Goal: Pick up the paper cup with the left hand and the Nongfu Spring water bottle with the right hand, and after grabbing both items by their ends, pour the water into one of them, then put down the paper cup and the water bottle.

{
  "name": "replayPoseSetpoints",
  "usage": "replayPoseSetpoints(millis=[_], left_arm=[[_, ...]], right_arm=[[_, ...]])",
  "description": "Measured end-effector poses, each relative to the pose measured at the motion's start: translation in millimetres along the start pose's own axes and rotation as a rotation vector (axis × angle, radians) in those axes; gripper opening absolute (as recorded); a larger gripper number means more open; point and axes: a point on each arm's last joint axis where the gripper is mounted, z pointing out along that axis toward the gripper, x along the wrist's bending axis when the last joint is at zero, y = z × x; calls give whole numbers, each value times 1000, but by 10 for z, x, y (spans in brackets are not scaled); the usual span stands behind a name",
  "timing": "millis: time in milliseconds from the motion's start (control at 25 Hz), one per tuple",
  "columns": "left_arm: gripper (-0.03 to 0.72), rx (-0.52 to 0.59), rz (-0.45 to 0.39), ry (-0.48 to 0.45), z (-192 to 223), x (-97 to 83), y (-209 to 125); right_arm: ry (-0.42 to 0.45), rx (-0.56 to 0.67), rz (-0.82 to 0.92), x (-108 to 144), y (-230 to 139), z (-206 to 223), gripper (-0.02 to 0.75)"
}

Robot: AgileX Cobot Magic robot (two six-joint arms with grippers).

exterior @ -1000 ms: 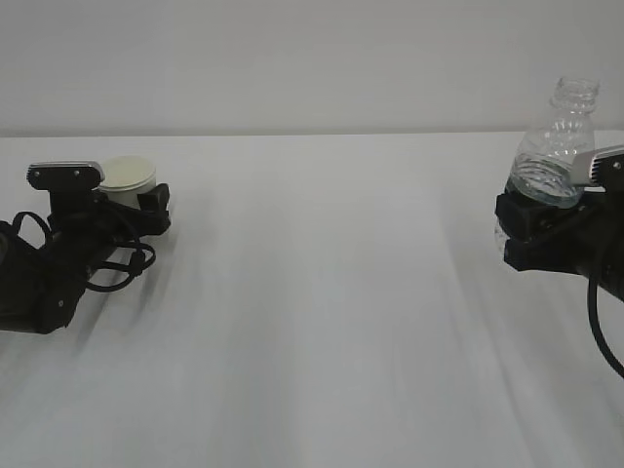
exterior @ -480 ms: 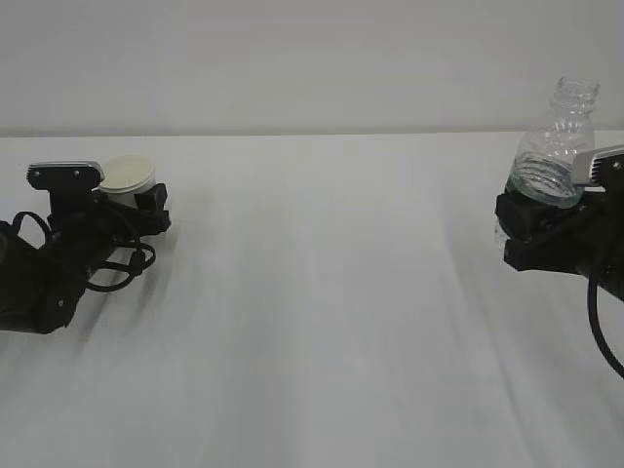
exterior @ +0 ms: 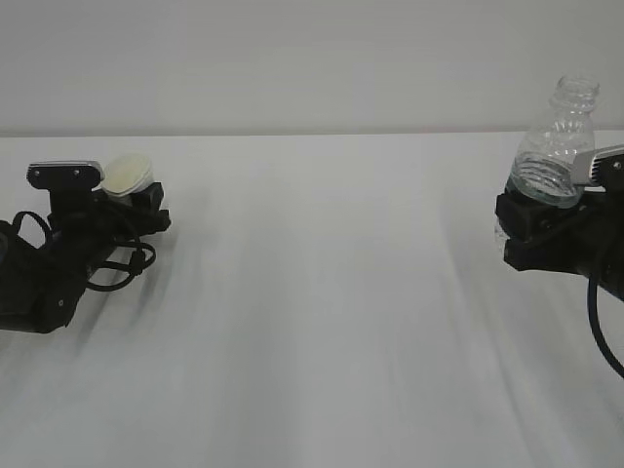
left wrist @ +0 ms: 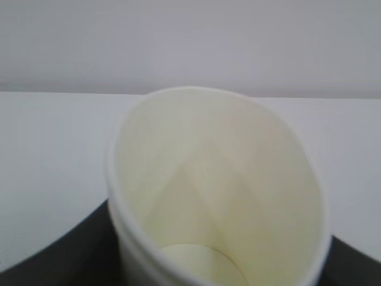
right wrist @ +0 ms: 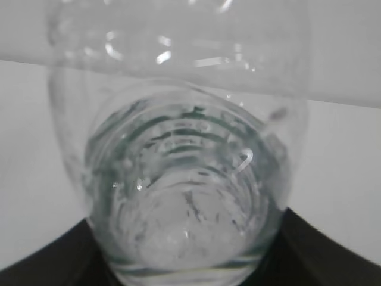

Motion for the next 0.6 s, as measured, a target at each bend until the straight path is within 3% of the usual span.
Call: replayPoseSetpoints(millis=[480,600], left_arm=[[459,63,62,-139,-286,-119,-1],[459,79,107,-245,-379,-219,49]], right_arm=[[-1,0,-16,-1,0,0,424],[-1,0,-16,-1,0,0,424]])
